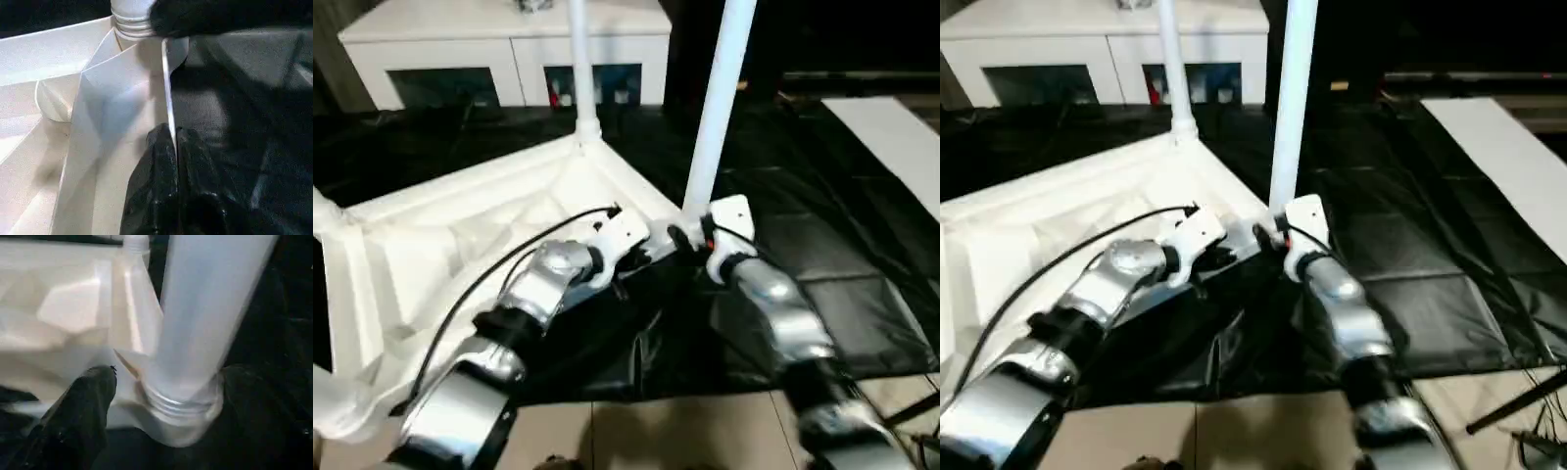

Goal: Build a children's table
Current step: Rotate leg to tighten

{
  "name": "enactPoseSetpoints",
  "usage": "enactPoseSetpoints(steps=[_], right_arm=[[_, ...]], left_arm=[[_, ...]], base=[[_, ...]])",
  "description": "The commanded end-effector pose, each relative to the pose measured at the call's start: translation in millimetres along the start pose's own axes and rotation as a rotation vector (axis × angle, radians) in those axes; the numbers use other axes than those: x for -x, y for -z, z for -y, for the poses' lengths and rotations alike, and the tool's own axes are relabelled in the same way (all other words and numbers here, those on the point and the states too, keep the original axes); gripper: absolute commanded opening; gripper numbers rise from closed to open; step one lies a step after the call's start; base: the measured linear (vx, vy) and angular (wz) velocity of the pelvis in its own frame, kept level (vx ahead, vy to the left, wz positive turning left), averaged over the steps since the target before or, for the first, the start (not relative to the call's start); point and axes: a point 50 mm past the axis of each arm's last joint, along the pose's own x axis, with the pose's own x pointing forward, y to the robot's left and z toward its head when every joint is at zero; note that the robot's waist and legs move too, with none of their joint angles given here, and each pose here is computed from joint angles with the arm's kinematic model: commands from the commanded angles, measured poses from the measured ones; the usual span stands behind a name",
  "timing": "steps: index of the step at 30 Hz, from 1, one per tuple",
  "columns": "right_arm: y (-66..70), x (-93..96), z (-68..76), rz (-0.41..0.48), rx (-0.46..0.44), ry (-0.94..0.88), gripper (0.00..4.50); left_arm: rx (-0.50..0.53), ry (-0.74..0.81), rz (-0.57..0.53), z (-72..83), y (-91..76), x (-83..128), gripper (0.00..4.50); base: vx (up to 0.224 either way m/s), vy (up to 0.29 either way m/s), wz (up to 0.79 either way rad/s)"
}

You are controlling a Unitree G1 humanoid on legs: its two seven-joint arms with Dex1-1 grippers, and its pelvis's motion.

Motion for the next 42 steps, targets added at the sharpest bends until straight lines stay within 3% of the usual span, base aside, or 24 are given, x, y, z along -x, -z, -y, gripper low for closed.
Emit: enactPoseSetpoints(steps=[1,3,6,9,11,18,25,42], right_arm=[[-3.8,13.8,10.1,-0.012,0.069,-0.09,4.02],[-5.4,31.0,21.3,-0.027,0.124,-0.199,4.02],[-7.2,41.3,25.8,-0.034,0.155,-0.278,4.02],[-7.3,54.5,27.3,-0.061,0.195,-0.431,4.02],[-6.4,57.3,24.2,-0.076,0.194,-0.51,4.02],[0.9,53.1,10.8,-0.132,0.207,-0.639,4.02],[2.0,43.9,12.9,-0.147,0.206,-0.638,4.02],[8.4,45.6,15.6,-0.174,0.183,-0.672,2.72]], left_arm=[[-0.061,0.072,-0.021,0.3,3.2,10.0,0.0],[-0.086,0.156,-0.032,2.6,8.6,20.3,0.0],[-0.098,0.244,-0.026,7.2,10.7,27.8,0.0],[-0.102,0.406,-0.023,17.4,12.2,40.1,0.0],[-0.102,0.432,-0.026,19.1,11.3,41.9,0.0],[-0.098,0.429,-0.025,18.5,8.2,42.9,0.0],[-0.095,0.408,-0.032,15.6,8.3,44.6,0.0],[-0.092,0.428,-0.064,15.8,12.1,45.6,0.0]], base=[[0.0,0.0,0.0],[0.0,0.0,0.0],[0.0,0.0,0.0],[0.0,0.0,0.0],[0.0,0.0,0.0],[0.0,0.0,0.0],[0.0,0.0,0.0],[0.0,0.0,0.0]])
